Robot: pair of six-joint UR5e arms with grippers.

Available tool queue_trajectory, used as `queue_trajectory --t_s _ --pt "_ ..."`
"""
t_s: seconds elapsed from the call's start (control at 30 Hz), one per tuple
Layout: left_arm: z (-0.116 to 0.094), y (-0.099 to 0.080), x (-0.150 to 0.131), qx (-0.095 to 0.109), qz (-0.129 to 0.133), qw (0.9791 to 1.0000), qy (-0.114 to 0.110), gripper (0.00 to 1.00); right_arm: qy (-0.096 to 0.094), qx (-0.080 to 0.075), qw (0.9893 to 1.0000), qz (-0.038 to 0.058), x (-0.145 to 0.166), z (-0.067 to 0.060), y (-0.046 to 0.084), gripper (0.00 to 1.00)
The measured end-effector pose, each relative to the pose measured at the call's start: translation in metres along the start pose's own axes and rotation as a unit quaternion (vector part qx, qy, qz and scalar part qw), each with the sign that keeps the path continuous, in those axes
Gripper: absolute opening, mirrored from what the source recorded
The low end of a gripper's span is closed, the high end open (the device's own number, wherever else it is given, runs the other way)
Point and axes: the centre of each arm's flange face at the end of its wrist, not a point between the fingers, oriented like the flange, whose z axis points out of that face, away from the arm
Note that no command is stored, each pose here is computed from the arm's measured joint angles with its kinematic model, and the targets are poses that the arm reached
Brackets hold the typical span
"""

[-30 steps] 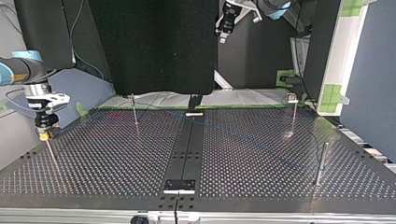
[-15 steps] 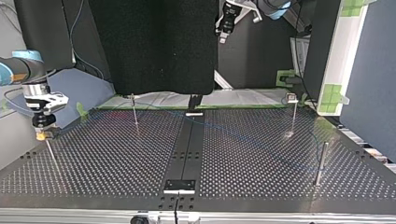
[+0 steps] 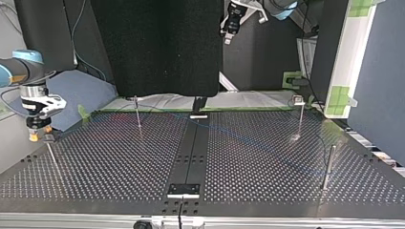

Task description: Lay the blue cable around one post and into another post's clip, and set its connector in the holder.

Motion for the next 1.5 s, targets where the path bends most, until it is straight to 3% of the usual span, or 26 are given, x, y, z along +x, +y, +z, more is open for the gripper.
queue_trajectory --t_s 0.23,0.43,0.57,0.77,0.87,1.03,1.13,1.23,1.37,1.5 --pt "0.000 0.000 0.000 0.000 0.000 1.0000 0.001 0.98 -0.021 -0.030 0.9993 0.0036 -0.004 -0.005 0.005 0.98" --pt "0.000 0.000 0.000 0.000 0.000 1.0000 0.001 0.98 -0.041 -0.058 0.9974 0.0062 -0.010 -0.015 0.008 0.98" --pt "0.000 0.000 0.000 0.000 0.000 1.0000 0.000 0.98 -0.035 -0.074 0.9966 0.0110 -0.005 -0.023 0.009 0.98" --pt "0.000 0.000 0.000 0.002 -0.001 1.0000 -0.001 0.98 -0.009 -0.091 0.9954 0.0261 0.008 -0.036 -0.001 0.98" --pt "0.000 -0.001 0.000 0.006 -0.001 1.0000 -0.002 0.98 0.003 -0.095 0.9952 0.0224 0.014 -0.042 -0.009 0.98" --pt "0.000 -0.002 0.000 0.010 -0.002 0.9999 -0.001 0.98 0.021 -0.083 0.9963 0.0014 0.023 -0.053 -0.035 0.98" --pt "0.000 -0.002 0.000 0.010 -0.003 0.9999 -0.001 0.98 0.032 -0.079 0.9963 -0.0112 0.028 -0.059 -0.051 0.98" --pt "0.000 -0.002 0.000 0.009 -0.003 1.0000 -0.001 0.98 0.041 -0.077 0.9960 -0.0175 0.033 -0.068 -0.067 0.98" --pt "0.000 -0.002 0.000 0.010 -0.004 0.9999 -0.001 0.98 0.041 -0.077 0.9959 -0.0214 0.036 -0.081 -0.088 0.98" --pt "0.003 -0.004 -0.003 0.013 -0.011 0.9998 -0.011 0.98 0.023 -0.079 0.9962 -0.0274 0.025 -0.097 -0.110 0.98"
